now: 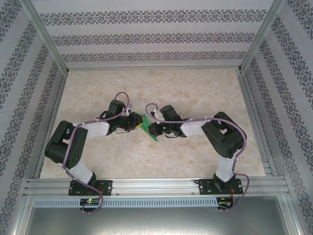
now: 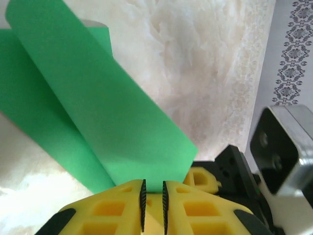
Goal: Fold a paper plane with a square sheet of paper (pick it up from the middle)
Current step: Fold the wing for the fifth time at the center of the table.
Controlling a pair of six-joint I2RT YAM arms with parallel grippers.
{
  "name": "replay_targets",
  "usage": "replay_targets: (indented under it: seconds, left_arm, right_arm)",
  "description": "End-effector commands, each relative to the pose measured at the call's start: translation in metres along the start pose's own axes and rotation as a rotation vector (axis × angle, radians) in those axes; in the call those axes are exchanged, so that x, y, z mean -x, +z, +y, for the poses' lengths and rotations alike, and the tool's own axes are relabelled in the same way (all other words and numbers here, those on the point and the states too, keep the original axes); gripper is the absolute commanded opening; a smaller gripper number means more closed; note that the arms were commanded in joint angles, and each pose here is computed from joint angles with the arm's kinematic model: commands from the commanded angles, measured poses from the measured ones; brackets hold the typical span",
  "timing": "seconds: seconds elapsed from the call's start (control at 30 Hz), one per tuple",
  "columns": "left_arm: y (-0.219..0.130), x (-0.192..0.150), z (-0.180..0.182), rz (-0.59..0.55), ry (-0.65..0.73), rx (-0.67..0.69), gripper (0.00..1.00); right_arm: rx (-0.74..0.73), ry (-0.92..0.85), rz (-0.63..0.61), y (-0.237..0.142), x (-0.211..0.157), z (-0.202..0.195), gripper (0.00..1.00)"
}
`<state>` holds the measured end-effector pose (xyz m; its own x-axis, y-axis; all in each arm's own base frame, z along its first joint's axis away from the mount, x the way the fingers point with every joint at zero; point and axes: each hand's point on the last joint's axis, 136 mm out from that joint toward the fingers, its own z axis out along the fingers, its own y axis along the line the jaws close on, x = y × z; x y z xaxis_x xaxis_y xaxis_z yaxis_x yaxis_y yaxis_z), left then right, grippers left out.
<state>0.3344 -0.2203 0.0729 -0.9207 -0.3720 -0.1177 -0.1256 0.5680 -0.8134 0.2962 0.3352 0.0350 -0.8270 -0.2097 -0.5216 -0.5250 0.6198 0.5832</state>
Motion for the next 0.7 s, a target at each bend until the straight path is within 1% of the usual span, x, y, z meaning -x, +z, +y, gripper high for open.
replay_targets:
  seconds: [0.0, 0.17, 0.33, 0.67]
  left_arm:
    - [-0.002, -0.009, 0.000, -0.006, 0.071, -0.013, 0.22]
    - [0.003, -0.010, -0.004, 0.004, 0.078, -0.051, 0.22]
    - [0.014, -0.011, -0.005, 0.021, 0.073, -0.062, 0.21]
    - [0.030, -0.004, -0.003, 0.021, 0.041, -0.078, 0.18]
  right_arm:
    - [0.082, 0.058, 0.039, 0.005, -0.007, 0.006, 0.08]
    - [0.103, 0.116, 0.073, 0.010, -0.011, 0.001, 0.08]
    - [0.086, 0.156, 0.108, 0.014, -0.018, -0.007, 0.08]
    - [0.075, 0.166, 0.140, 0.016, -0.023, -0.011, 0.11]
